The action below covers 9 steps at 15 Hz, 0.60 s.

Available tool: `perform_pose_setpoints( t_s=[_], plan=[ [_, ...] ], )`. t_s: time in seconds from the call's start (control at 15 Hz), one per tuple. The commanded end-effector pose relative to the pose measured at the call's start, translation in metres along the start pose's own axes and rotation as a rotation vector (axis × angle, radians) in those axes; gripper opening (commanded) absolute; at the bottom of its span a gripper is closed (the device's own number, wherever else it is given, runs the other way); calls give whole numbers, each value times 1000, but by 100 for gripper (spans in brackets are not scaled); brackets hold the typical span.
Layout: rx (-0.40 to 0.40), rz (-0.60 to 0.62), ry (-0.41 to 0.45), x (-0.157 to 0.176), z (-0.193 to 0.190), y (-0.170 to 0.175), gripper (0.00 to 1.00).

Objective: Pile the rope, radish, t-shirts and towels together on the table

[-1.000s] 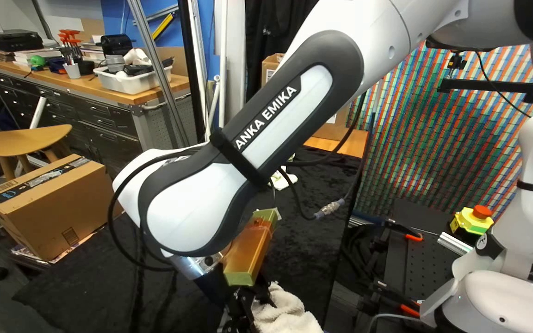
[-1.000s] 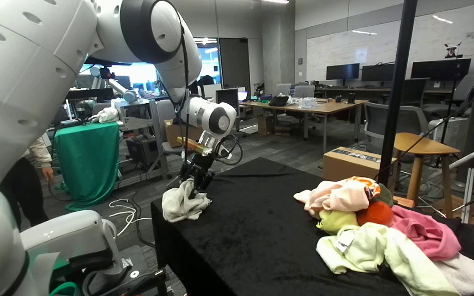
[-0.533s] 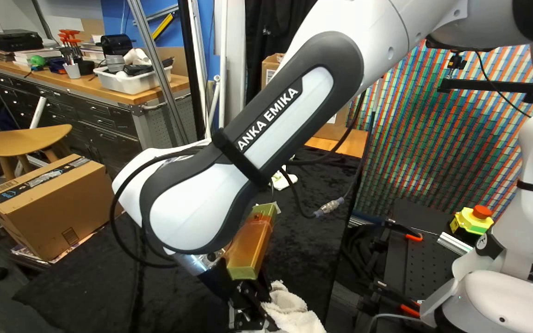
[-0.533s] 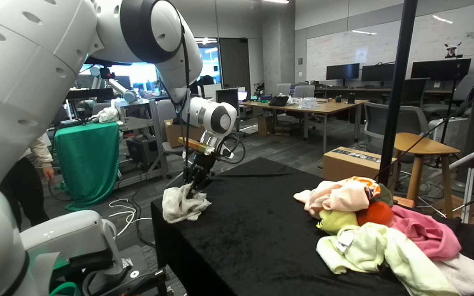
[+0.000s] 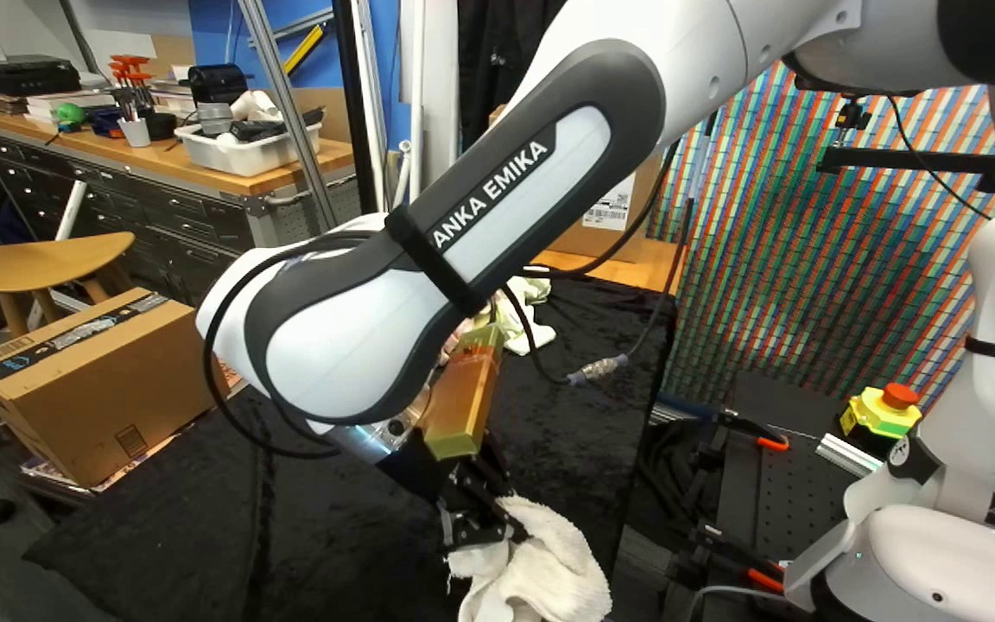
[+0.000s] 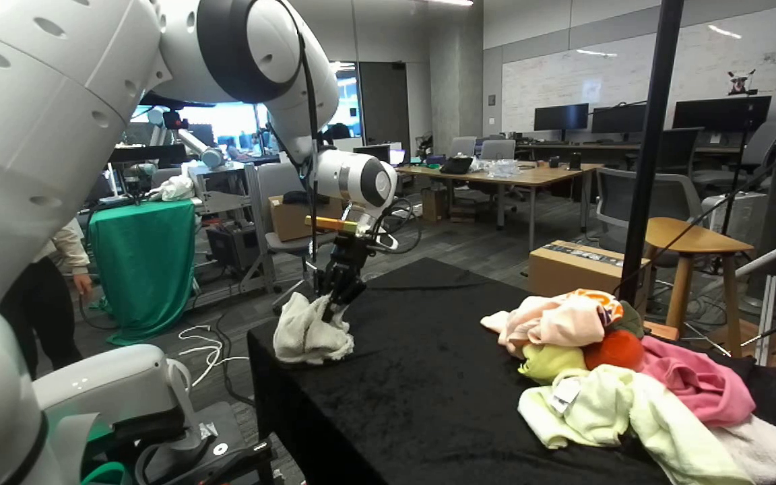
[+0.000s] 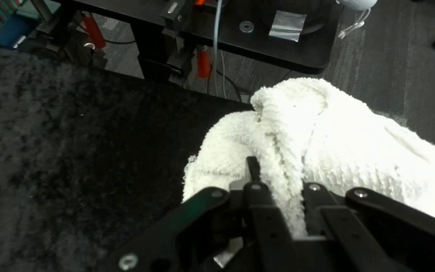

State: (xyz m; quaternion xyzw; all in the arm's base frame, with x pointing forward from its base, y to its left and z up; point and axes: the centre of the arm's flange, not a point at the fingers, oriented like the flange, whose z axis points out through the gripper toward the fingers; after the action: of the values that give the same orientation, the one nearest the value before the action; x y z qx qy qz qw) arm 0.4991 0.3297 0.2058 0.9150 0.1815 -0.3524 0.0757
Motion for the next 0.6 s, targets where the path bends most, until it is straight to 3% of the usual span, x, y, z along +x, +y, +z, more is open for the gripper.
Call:
perform_pose_setpoints(
  t_s=[0.0, 0.53],
  plan=[
    [-11, 0, -13, -5, -35, 34, 5],
    [79, 66, -5, -18, -103, 142, 5]
  ],
)
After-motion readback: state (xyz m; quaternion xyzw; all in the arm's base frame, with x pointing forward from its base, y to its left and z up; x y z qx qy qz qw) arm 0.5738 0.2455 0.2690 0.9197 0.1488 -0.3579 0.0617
